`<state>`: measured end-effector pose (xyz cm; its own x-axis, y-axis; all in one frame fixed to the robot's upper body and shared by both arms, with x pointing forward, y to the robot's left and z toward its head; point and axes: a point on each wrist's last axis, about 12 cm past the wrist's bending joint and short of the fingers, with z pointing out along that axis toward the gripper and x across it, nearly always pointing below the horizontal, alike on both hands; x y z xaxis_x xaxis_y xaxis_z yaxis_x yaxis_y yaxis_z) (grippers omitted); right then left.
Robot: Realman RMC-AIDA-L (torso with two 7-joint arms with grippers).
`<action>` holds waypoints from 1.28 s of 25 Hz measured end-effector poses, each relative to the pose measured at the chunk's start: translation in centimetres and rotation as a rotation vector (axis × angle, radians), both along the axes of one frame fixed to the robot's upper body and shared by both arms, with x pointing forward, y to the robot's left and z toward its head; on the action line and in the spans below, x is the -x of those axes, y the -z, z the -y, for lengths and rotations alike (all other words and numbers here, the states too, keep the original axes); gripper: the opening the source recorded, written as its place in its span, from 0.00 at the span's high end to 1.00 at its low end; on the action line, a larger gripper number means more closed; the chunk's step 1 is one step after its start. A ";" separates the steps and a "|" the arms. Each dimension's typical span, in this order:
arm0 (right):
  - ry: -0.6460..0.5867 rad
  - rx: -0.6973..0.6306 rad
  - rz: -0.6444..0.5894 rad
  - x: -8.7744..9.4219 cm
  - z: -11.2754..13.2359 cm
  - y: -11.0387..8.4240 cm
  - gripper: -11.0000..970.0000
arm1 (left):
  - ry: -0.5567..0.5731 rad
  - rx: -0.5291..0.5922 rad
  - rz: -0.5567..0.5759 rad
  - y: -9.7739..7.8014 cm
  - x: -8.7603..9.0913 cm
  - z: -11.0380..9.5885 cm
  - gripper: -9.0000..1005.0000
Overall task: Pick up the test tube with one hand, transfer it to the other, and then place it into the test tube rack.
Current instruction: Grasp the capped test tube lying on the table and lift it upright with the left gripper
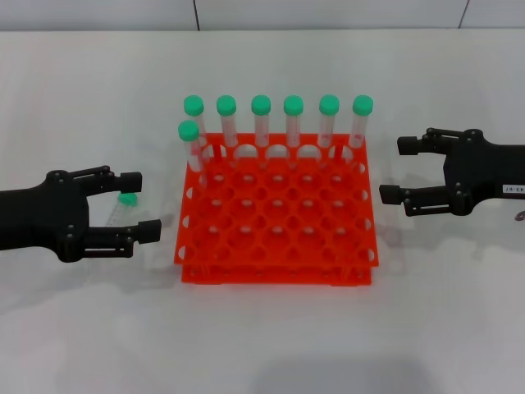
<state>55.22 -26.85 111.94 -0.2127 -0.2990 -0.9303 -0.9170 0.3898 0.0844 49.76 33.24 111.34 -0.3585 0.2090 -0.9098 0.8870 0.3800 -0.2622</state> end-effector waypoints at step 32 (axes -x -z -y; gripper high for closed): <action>0.002 -0.012 0.001 0.0 -0.1 -0.1 0.11 | -0.149 -0.105 -0.229 -0.9 -1.0 -2.6 0.12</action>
